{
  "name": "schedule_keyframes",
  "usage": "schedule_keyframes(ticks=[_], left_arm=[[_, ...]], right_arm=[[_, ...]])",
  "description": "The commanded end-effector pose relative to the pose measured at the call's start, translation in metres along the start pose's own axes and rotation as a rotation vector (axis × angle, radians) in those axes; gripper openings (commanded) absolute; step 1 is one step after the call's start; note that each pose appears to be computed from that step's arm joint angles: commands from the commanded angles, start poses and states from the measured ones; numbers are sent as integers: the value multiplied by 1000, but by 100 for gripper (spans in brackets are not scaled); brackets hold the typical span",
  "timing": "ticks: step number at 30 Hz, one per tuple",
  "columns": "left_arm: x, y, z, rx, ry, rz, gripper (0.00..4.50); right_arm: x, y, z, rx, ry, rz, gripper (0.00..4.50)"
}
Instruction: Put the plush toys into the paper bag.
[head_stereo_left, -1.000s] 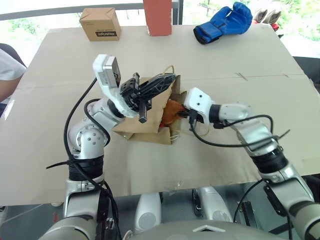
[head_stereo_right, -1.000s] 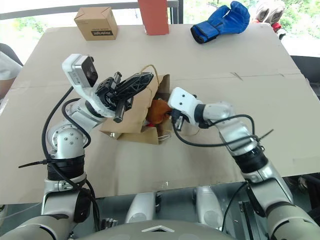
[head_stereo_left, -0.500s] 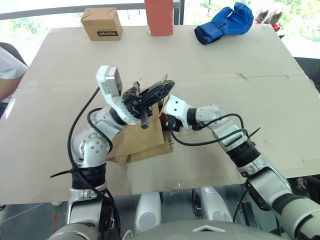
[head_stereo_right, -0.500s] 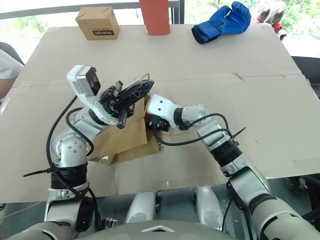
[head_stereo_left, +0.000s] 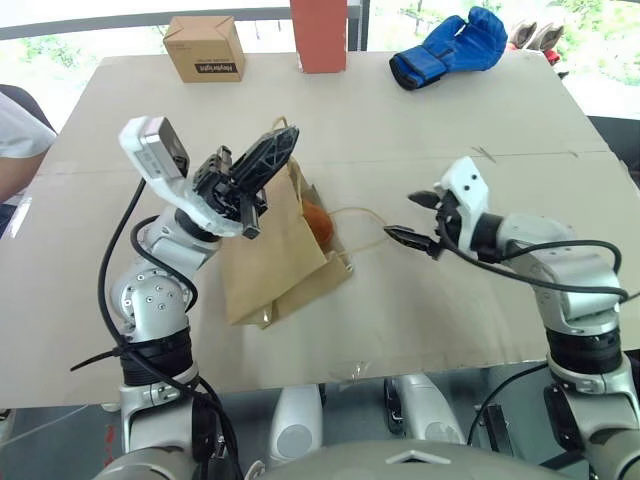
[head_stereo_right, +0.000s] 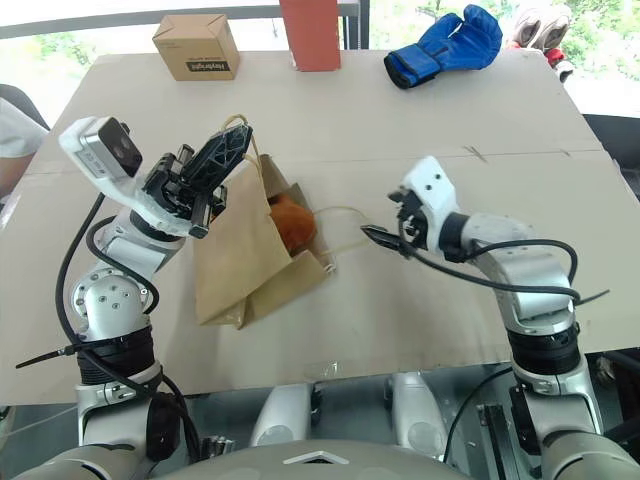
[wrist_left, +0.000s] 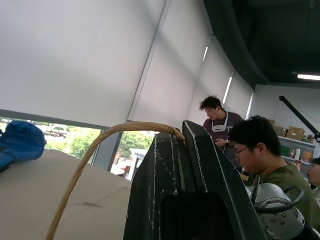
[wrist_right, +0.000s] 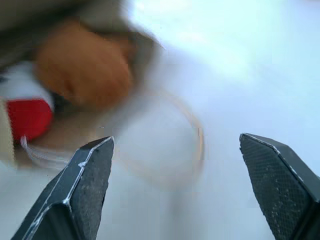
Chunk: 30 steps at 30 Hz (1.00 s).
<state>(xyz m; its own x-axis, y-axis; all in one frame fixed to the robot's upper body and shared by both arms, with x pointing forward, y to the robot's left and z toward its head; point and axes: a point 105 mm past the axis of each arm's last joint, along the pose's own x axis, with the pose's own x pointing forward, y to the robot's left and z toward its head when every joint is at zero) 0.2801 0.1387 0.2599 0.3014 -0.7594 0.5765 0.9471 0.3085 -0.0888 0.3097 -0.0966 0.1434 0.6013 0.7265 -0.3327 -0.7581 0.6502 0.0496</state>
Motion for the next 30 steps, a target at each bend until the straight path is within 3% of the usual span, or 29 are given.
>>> schedule_keyframes(ticks=[1, 6, 13, 16, 21, 26, 30], left_arm=[[8, -10, 16, 28, -51, -55, 0], [6, -15, 20, 27, -46, -62, 0], [6, -20, 18, 30, -37, -61, 0], [6, -22, 19, 40, -40, -54, 0], [-1, -21, 23, 69, -38, -9, 0], [-4, -9, 30, 121, -21, 38, 0], [-9, 23, 38, 236, 42, 153, 0]], right_arm=[[0, 7, -8, 182, 8, 13, 388], [22, 11, 0, 391, -59, 75, 388], [54, 6, 23, 507, -130, 147, 388], [61, 4, 28, 502, -149, 165, 250], [42, 10, 65, 488, -387, 293, 11], [6, 28, 108, 383, -573, 397, 11], [-23, 52, 148, 239, -671, 404, 11]])
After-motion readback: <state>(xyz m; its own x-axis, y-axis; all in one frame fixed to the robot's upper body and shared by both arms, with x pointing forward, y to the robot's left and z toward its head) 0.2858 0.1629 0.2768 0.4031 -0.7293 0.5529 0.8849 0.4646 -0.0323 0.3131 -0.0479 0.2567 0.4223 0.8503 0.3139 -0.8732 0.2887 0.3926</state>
